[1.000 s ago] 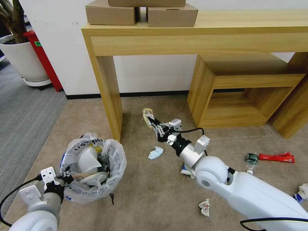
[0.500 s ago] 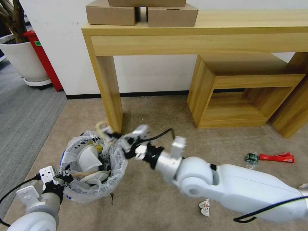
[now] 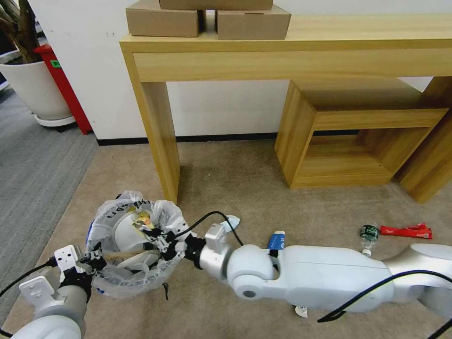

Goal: Pick up the trash bin and place the garbage on the floor into it.

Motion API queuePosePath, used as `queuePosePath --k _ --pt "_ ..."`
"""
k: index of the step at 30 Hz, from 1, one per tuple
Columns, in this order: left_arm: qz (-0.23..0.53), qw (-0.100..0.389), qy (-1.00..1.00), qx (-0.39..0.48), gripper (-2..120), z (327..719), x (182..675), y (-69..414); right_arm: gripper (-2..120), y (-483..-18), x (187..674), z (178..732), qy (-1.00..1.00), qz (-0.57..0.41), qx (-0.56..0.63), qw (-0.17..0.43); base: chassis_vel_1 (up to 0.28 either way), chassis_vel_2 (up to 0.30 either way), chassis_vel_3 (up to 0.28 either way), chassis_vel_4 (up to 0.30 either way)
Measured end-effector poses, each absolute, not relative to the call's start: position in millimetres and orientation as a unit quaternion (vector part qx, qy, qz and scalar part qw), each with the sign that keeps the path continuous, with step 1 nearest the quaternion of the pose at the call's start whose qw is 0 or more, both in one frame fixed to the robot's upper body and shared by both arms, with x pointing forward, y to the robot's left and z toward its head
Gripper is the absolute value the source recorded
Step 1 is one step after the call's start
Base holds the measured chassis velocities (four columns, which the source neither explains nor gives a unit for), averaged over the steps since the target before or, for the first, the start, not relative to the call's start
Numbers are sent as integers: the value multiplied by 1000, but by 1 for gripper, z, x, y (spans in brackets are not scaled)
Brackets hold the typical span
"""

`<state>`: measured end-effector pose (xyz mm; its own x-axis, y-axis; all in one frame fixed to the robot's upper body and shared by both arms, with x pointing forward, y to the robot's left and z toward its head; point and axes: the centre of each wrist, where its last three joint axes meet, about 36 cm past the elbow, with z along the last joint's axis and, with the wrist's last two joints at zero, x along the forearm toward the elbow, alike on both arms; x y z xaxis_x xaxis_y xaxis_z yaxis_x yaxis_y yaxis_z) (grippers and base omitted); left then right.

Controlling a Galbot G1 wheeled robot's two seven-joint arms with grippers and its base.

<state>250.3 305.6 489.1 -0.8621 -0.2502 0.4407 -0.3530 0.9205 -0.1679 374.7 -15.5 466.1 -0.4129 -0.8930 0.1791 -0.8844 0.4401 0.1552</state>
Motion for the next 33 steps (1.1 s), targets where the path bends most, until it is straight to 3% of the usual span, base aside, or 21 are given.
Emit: queuePosePath --k 5,10,23,26,33 --pt "120 208 -958 158 0 490 250 307 0 -11 372 467 -839 -15 531 118 0 0 0 0" --pt "120 208 -958 158 0 489 252 308 22 -16 375 465 -844 -10 522 119 0 0 0 0" --pt "120 210 -957 158 0 486 254 309 64 -20 373 468 -847 -26 519 113 0 0 0 0" --pt "119 211 -957 160 0 485 253 310 81 -18 376 475 -849 -57 518 83 0 0 0 0" --pt "114 210 -958 160 0 487 254 312 99 -34 401 499 -870 -119 479 13 0 0 0 0"
